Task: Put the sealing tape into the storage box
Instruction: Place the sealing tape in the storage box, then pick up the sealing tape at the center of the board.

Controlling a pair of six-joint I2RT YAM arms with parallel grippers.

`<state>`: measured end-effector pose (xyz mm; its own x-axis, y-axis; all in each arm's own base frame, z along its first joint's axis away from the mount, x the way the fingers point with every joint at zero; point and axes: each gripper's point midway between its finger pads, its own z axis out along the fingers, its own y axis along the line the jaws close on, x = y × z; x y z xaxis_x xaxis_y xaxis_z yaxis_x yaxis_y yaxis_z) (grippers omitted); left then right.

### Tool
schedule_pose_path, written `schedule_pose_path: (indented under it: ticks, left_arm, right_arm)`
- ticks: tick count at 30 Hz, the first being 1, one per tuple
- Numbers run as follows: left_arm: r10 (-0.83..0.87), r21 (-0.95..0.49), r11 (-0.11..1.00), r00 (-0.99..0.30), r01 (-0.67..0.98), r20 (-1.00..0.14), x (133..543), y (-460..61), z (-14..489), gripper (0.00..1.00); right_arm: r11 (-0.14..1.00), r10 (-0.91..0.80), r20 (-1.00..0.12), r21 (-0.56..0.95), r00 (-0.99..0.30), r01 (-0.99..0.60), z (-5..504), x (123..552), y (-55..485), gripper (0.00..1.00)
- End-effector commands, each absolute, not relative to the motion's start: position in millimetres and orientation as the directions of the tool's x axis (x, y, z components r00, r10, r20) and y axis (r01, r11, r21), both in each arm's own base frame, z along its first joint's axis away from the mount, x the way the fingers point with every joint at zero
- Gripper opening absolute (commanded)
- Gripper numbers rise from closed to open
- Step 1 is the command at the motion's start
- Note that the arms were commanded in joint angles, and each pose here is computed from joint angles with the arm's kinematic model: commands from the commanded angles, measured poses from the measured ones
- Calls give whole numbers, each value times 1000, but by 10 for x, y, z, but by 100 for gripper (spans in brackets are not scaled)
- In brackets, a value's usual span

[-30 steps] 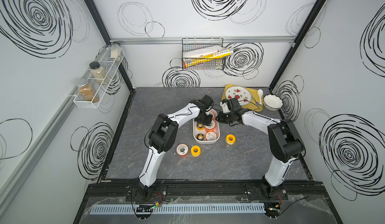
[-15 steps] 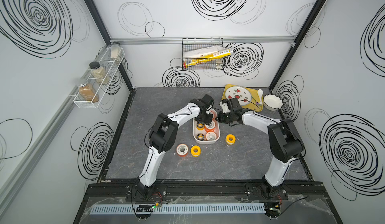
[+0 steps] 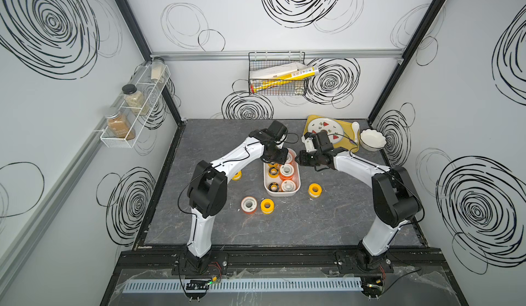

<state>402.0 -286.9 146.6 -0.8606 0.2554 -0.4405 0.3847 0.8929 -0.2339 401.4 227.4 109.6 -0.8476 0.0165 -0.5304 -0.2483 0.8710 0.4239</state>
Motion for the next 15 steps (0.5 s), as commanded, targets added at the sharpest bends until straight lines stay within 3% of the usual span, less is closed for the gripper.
schedule_pose_path:
  ticks: [1,15]
  left_arm:
    - [190,-236,907,-840,348,-509,4135,-2538,1681,52]
    - [-153,-322,940,-703,113,-695,4212,-1057,2263,51]
  right_arm:
    - [868,-16,-572,400,-820,-296,1241,3941,2234,32]
    - [809,-125,-653,368,-747,-458,1552,3597,2269,32]
